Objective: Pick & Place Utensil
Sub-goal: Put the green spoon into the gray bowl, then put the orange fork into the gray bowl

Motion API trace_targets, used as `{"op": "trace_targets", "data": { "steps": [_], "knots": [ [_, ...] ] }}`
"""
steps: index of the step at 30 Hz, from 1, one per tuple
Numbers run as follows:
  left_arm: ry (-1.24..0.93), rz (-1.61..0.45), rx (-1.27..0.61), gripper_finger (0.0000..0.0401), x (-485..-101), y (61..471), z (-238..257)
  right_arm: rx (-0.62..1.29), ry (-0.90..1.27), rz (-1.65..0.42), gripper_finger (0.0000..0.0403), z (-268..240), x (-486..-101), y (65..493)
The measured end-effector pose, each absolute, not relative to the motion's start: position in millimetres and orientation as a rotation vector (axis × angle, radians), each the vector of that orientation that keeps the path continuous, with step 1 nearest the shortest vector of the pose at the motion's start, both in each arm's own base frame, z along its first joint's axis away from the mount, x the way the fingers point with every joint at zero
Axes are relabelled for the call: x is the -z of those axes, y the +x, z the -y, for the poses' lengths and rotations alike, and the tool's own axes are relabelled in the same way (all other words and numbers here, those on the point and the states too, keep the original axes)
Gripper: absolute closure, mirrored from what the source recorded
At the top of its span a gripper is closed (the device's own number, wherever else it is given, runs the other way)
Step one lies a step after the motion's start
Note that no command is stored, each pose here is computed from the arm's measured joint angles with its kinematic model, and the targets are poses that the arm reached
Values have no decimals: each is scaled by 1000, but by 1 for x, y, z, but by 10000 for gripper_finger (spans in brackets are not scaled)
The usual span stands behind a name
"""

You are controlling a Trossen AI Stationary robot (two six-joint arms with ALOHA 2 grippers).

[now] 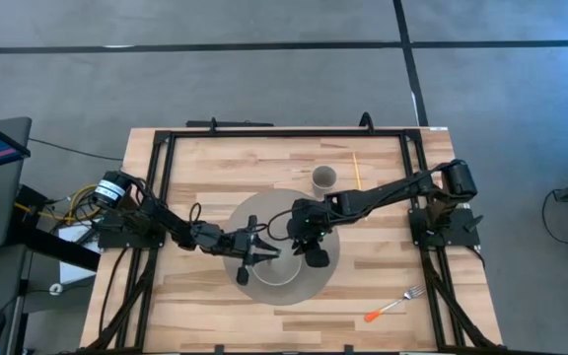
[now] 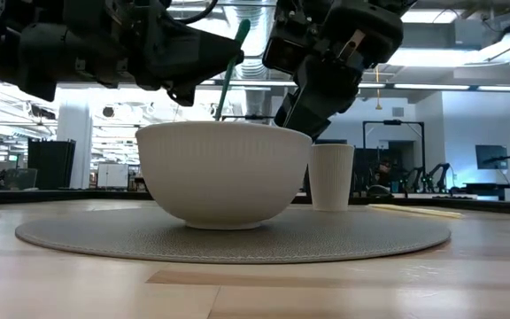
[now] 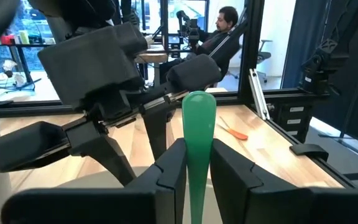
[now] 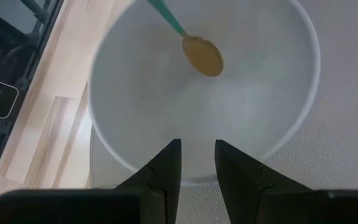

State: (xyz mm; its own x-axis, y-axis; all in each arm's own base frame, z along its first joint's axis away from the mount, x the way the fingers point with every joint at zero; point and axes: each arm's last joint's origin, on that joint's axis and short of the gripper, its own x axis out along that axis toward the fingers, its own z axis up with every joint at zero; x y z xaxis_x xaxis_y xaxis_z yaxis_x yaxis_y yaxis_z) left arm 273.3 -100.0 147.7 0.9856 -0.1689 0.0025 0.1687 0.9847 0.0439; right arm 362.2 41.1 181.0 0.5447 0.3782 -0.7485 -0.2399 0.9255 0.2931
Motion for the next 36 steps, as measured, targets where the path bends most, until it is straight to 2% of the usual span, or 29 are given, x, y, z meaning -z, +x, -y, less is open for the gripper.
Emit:
{"op": "trace_targets", "data": {
  "steps": [20, 36],
  "knots": [
    [46, -1, 157, 261, -149, 273, 100, -368, 163, -925, 311, -41, -181, 362],
    [-1, 139, 215, 268, -187, 224, 97, -368, 163, -925, 311, -41, -181, 362]
  ]
}}
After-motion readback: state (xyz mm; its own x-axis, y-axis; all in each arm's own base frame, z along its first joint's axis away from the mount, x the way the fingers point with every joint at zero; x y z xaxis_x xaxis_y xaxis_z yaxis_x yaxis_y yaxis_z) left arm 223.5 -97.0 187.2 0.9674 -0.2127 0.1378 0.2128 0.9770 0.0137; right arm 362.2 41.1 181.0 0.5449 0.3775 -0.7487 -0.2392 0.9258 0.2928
